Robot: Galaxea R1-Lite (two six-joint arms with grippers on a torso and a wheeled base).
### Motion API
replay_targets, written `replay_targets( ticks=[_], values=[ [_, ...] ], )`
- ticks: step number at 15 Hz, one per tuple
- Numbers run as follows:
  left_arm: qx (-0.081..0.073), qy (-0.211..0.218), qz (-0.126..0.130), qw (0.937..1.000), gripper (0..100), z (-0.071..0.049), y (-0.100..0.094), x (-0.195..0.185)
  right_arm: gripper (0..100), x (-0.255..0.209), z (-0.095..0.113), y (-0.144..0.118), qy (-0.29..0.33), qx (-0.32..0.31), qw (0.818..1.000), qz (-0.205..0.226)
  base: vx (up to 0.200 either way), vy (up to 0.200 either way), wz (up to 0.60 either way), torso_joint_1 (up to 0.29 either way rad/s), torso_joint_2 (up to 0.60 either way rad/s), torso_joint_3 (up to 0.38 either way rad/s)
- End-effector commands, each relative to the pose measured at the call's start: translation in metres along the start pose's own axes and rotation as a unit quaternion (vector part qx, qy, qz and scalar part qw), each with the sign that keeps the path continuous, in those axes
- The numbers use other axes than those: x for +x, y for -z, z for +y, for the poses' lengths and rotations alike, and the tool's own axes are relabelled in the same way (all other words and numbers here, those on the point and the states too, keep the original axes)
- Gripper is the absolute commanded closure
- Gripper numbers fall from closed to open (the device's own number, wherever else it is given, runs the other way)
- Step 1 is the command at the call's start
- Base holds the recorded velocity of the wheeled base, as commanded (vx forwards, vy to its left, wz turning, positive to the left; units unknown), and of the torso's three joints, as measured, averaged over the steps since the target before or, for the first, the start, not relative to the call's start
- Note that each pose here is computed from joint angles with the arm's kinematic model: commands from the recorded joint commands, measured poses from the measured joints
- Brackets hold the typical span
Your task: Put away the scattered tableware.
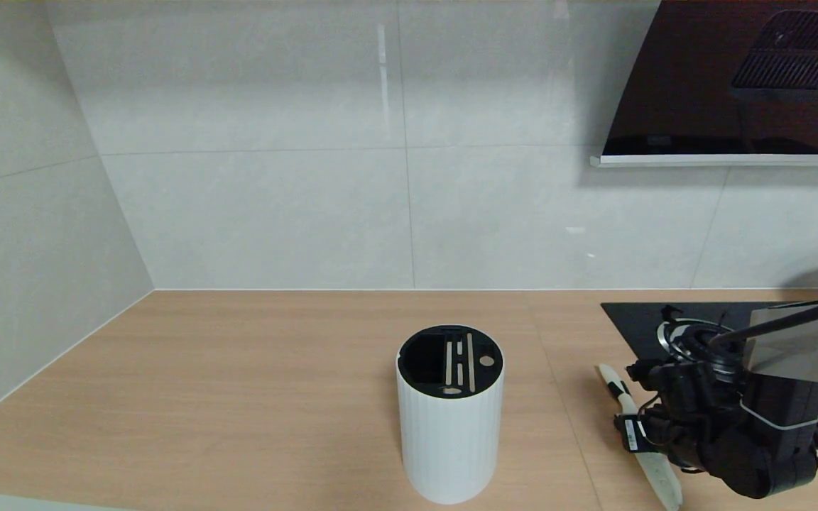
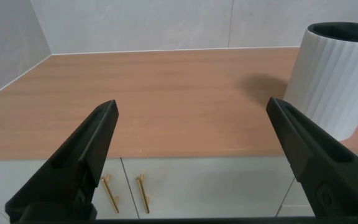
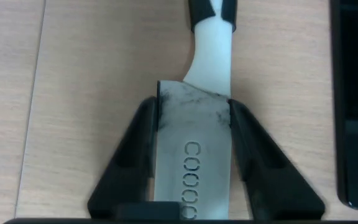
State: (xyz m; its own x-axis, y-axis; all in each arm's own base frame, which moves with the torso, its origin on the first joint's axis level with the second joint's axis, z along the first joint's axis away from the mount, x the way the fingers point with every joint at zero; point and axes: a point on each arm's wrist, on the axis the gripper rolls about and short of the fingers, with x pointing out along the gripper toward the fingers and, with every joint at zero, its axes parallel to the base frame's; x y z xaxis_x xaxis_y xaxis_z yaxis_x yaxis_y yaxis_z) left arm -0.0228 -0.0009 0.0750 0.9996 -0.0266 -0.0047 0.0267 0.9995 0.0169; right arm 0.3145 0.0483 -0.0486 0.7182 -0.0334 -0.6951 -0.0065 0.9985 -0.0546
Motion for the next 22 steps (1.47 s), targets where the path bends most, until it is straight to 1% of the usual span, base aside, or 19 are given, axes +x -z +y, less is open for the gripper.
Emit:
replay_targets(
  ticks=[1,3,6,8,9,10,12,13,14,15,16,17,18,19,20,21,22],
  values=[
    [0.000,0.000,0.000,1.0000,0,0.000,0.000,0.000,100,0.001,0.000,0.000,0.000,0.000,1.000,-0.005,0.000,0.000,0.00,0.000,0.00,0.000],
    [0.002,0.000,0.000,1.0000,0,0.000,0.000,0.000,100,-0.004,0.000,-0.005,0.001,0.005,1.000,-0.015,0.000,0.000,0.00,0.000,0.00,0.000],
    [0.000,0.000,0.000,1.0000,0,0.000,0.000,0.000,100,-0.030,-0.008,-0.026,0.001,0.020,0.998,-0.056,0.000,0.000,0.00,0.000,0.00,0.000],
    [0.004,0.000,0.000,1.0000,0,0.000,0.000,0.000,100,-0.053,-0.010,-0.038,-0.005,0.024,0.996,-0.087,0.000,0.000,0.00,0.000,0.00,0.000],
    [0.000,0.000,-0.001,1.0000,0,0.000,0.000,0.000,100,-0.065,-0.011,-0.046,-0.007,0.028,0.994,-0.108,0.000,0.000,0.00,0.000,0.00,0.000],
    [0.001,0.000,-0.001,1.0000,0,0.000,0.000,0.000,100,-0.077,-0.013,-0.051,-0.008,0.029,0.992,-0.124,0.000,0.000,0.00,0.000,0.00,0.000],
    [0.000,0.000,-0.001,1.0000,0,0.000,0.000,0.000,100,-0.108,-0.015,-0.068,-0.013,0.035,0.984,-0.175,0.000,0.000,0.00,0.000,0.00,0.000],
    [-0.001,0.003,-0.007,1.0000,0,0.000,-0.002,0.000,100,-0.123,-0.016,-0.074,-0.017,0.036,0.980,-0.195,0.000,0.000,0.00,0.000,0.00,0.000],
    [-0.015,0.010,-0.040,0.9990,0,0.000,-0.014,-0.003,100,-0.137,-0.014,-0.080,-0.022,0.035,0.977,-0.209,0.000,0.000,0.00,0.000,0.00,0.000],
    [-0.054,0.035,-0.080,0.9948,0,-0.001,-0.035,-0.011,100,-0.154,-0.013,-0.086,-0.027,0.035,0.974,-0.223,0.000,0.000,0.00,0.000,0.00,0.000],
    [-0.068,0.080,-0.094,0.9900,0,-0.002,-0.056,-0.018,100,-0.167,-0.012,-0.093,-0.033,0.034,0.970,-0.238,0.000,0.000,0.00,0.000,0.00,0.000],
    [-0.070,0.132,-0.059,0.9870,0,-0.003,-0.074,-0.018,100,-0.180,-0.011,-0.102,-0.039,0.034,0.965,-0.256,0.000,0.000,0.00,0.000,0.00,0.000],
    [-0.075,0.186,-0.001,0.9796,0,-0.005,-0.101,-0.012,100,-0.194,-0.007,-0.121,-0.048,0.034,0.959,-0.279,0.000,0.000,0.00,0.000,0.00,0.000],
    [-0.082,0.226,0.039,0.9699,0,-0.006,-0.124,-0.001,100,-0.206,0.000,-0.136,-0.061,0.030,0.955,-0.290,0.000,0.000,0.00,0.000,0.00,0.000],
    [-0.087,0.258,0.057,0.9606,0,-0.007,-0.147,0.015,100,-0.218,0.008,-0.147,-0.077,0.025,0.951,-0.299,0.000,0.000,0.00,0.000,0.00,0.000],
    [-0.095,0.280,0.078,0.9522,0,-0.008,-0.172,0.039,100,-0.229,0.018,-0.153,-0.096,0.018,0.946,-0.308,0.000,0.000,0.00,0.000,0.00,0.000],
    [-0.100,0.288,0.100,0.9470,0,-0.008,-0.187,0.065,100,-0.238,0.030,-0.157,-0.119,0.011,0.940,-0.319,0.000,0.000,0.00,0.000,0.00,0.000]
  ],
)
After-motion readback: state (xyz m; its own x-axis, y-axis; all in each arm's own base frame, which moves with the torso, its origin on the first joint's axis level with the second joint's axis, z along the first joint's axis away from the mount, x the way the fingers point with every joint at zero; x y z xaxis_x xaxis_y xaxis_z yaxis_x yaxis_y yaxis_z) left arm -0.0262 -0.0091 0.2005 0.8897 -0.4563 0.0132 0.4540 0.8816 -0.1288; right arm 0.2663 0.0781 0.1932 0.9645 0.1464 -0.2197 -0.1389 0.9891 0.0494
